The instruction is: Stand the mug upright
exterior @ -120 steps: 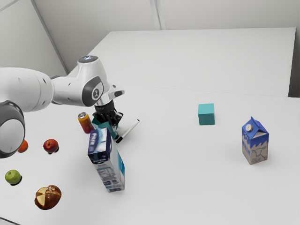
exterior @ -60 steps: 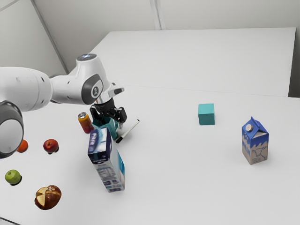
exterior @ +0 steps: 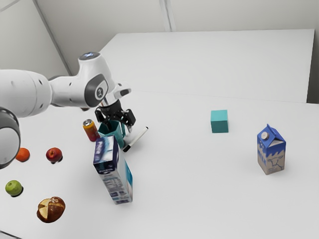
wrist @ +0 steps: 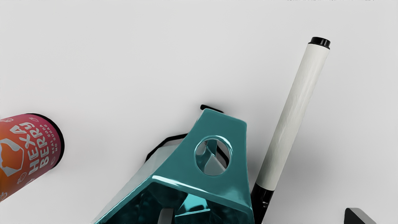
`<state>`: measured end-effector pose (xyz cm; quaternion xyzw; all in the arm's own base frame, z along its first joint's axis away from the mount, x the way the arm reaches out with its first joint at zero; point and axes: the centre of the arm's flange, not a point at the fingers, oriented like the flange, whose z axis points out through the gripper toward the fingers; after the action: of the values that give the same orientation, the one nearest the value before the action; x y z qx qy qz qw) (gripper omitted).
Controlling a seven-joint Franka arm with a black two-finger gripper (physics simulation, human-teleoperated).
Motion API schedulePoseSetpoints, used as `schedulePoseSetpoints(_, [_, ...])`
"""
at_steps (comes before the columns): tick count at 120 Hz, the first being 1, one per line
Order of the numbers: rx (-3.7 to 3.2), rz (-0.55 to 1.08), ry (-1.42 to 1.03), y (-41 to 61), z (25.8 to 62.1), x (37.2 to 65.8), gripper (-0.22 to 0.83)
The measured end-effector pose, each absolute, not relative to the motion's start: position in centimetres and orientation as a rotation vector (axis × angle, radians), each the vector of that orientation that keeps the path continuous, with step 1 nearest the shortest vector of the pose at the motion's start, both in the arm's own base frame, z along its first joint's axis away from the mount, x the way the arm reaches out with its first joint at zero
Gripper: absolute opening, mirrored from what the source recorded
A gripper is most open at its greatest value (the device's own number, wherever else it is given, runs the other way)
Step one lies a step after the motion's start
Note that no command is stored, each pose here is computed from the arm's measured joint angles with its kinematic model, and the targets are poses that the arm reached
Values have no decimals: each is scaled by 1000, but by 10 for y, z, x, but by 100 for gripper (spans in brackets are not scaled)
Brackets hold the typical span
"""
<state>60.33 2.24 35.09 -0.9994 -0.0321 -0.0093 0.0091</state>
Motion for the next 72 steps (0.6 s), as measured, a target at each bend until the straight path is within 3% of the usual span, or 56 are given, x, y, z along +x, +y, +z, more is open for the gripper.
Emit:
schedulePoseSetpoints(44, [-3136, -95, -59, 25, 398, 598, 61])
schedulePoseSetpoints(72, [-3107, -165, 19, 30, 469, 599, 62])
